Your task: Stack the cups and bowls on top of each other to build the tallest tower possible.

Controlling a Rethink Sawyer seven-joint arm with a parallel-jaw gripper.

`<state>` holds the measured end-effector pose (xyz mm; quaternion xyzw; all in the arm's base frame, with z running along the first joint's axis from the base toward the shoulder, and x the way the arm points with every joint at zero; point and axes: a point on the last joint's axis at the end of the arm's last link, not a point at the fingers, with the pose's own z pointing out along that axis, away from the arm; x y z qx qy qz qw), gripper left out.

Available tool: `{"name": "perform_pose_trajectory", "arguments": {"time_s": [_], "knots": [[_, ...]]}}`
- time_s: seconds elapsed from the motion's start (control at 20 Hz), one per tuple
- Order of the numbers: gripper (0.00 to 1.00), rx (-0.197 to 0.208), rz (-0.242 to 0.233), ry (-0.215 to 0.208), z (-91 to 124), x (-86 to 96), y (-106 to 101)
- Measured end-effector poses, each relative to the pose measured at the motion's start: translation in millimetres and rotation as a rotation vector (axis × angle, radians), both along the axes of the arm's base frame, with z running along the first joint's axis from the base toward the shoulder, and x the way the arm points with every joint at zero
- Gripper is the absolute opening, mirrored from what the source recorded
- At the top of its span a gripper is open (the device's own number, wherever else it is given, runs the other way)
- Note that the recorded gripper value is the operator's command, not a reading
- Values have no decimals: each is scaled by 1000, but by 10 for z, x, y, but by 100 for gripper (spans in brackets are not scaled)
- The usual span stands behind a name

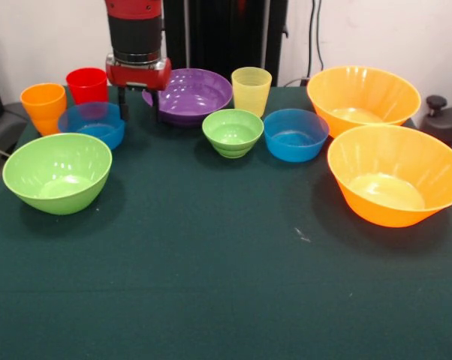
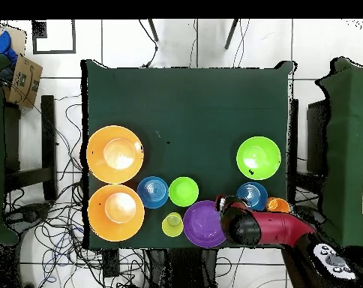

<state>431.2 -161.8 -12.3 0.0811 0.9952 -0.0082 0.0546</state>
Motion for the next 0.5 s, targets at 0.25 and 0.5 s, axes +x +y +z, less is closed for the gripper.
{"name": "perform_pose_trajectory", "arguments": {"time_s": [0.25, 0.5], "knots": [[100, 1, 0, -1, 0, 3, 1], [100, 12, -10, -4, 0, -7, -11]]}}
